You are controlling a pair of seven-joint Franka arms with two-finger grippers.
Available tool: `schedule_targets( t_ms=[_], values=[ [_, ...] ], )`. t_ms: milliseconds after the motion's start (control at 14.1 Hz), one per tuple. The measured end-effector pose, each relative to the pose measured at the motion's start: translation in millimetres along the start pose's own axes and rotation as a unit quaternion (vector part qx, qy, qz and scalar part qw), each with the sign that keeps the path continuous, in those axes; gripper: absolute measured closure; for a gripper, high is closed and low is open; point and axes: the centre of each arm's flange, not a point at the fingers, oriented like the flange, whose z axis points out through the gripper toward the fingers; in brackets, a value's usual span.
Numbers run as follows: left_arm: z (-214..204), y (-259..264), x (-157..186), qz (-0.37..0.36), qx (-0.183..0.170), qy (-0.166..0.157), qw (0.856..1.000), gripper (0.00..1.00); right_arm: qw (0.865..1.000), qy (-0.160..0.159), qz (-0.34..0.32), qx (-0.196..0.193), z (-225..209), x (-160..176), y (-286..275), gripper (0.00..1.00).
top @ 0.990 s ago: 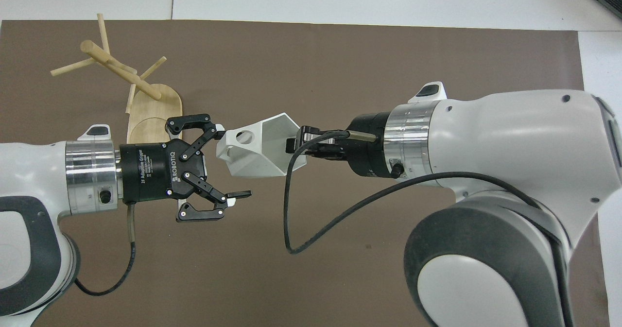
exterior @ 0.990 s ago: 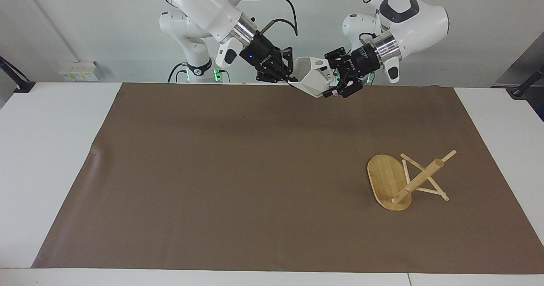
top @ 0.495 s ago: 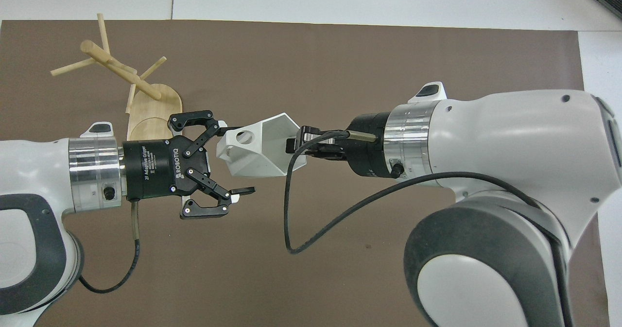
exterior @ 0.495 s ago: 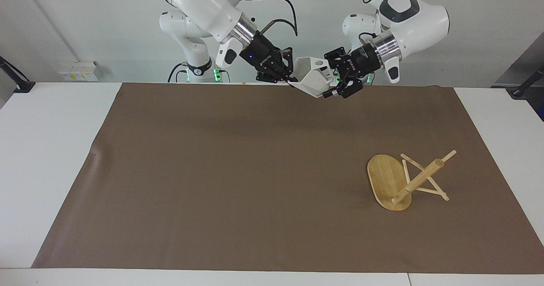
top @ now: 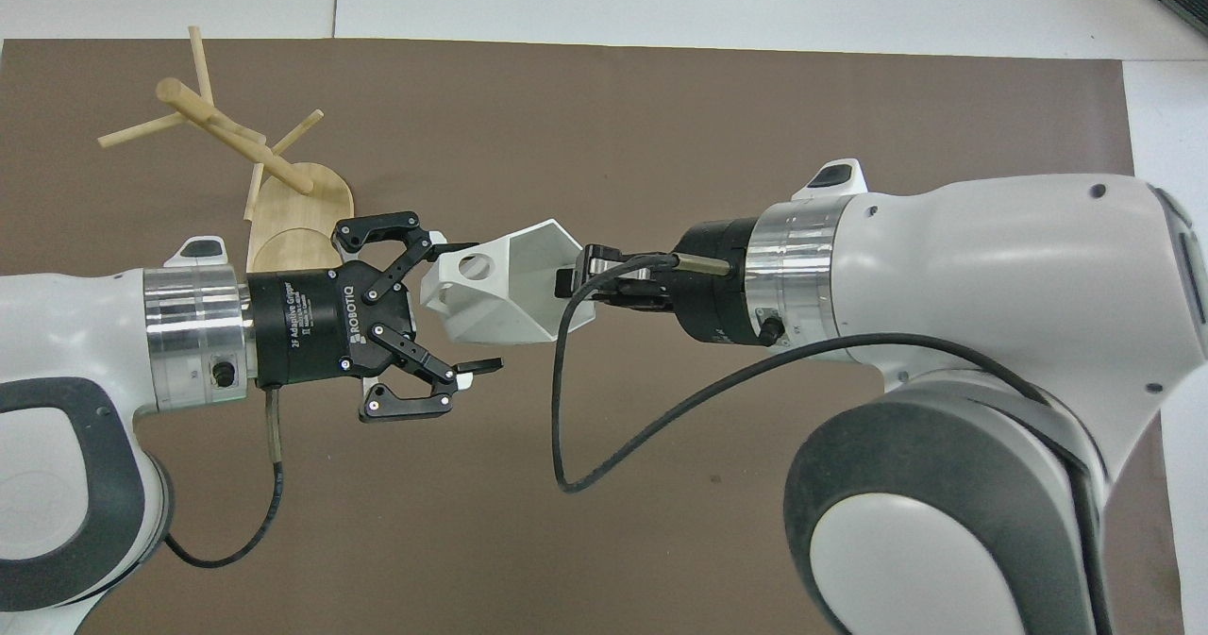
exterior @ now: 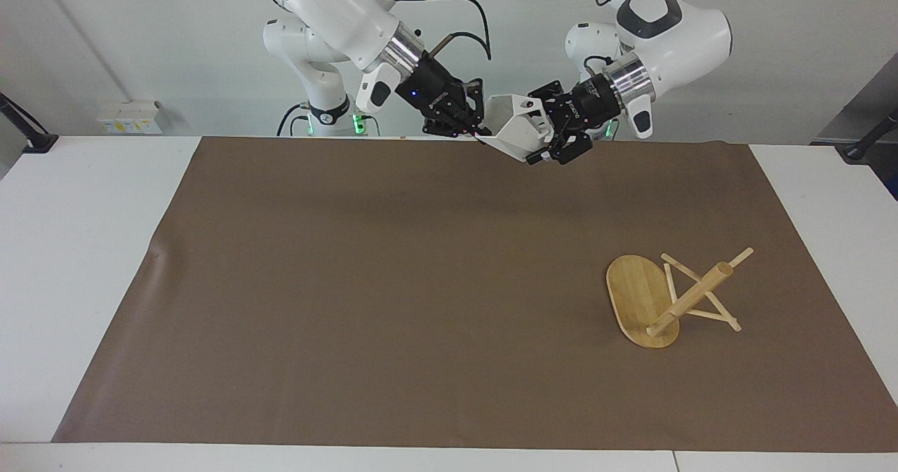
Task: Hang cup on rack
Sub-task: 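Close the left gripper on the cup held by the right gripper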
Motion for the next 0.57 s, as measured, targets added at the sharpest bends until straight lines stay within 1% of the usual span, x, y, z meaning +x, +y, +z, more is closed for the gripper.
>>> schedule_targets(
  t_ms=[71, 141, 212, 565],
  values=[
    [0.2, 0.0, 0.0, 0.0, 0.0, 0.0, 1.0, 0.09, 1.0, 0.0, 0.0, 0.0, 0.0, 0.0, 0.0, 0.95],
    [0.2, -0.1, -0.1, 0.0, 0.0, 0.0, 1.0, 0.16, 1.0, 0.0, 0.0, 0.0, 0.0, 0.0, 0.0, 0.95],
    [0.3, -0.2, 0.1, 0.001, 0.001, 0.001, 1.0, 0.26, 1.0, 0.0, 0.0, 0.0, -0.1, 0.2, 0.1, 0.95],
    [0.7, -0.2, 0.4, 0.001, 0.001, 0.001, 1.0, 0.27, 1.0, 0.0, 0.0, 0.0, 0.0, 0.3, 0.4, 0.95]
  ],
)
